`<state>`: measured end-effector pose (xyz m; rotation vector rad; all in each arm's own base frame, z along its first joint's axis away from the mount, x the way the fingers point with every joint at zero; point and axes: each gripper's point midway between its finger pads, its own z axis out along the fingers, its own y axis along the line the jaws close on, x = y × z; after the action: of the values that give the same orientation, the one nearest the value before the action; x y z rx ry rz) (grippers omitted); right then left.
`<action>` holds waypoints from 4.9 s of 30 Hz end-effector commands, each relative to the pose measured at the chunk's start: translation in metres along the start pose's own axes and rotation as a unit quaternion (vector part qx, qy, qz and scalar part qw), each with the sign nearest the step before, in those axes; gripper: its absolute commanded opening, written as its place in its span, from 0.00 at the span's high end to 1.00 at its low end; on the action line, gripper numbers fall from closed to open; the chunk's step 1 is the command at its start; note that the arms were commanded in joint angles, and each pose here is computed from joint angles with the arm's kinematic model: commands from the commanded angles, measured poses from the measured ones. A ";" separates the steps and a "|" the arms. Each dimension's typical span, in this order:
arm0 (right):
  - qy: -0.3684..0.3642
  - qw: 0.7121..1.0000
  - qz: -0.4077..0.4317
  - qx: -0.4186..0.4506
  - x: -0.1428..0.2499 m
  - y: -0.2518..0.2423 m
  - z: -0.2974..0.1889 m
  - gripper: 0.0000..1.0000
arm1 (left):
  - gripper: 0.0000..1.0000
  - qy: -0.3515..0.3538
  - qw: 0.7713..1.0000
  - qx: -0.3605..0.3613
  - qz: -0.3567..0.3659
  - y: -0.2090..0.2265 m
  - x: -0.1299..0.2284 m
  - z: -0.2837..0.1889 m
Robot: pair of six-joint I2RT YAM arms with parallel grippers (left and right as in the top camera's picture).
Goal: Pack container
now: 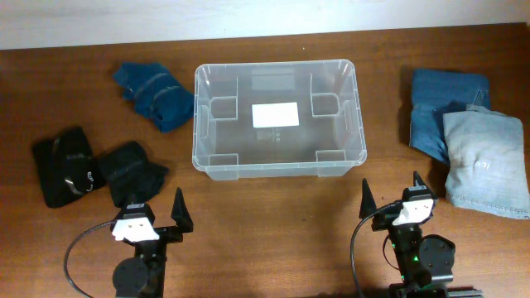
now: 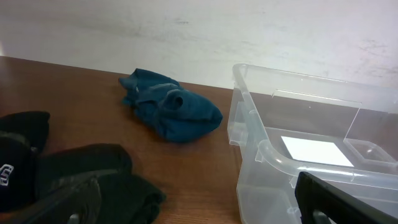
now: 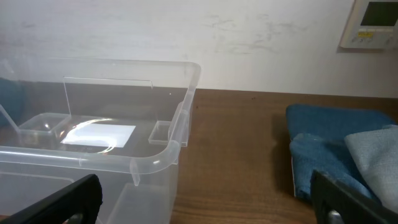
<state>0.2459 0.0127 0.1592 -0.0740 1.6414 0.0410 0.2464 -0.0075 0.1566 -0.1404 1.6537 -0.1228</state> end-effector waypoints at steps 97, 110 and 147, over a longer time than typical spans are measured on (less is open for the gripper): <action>0.591 0.762 0.146 0.220 0.075 -0.188 0.041 0.01 | 0.00 0.001 1.000 0.003 0.008 0.000 0.002 0.000; 0.659 0.715 0.040 0.230 0.117 -0.219 0.033 0.15 | 0.01 0.001 1.000 0.003 0.008 0.000 0.002 0.000; 0.353 0.932 0.060 -0.051 -0.257 -0.064 0.105 0.96 | 0.01 0.001 1.000 0.003 0.008 0.000 0.002 0.000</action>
<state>0.3711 -0.0914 0.3753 0.1312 2.4838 0.0626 0.2464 -0.0075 0.1565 -0.1398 1.6541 -0.1227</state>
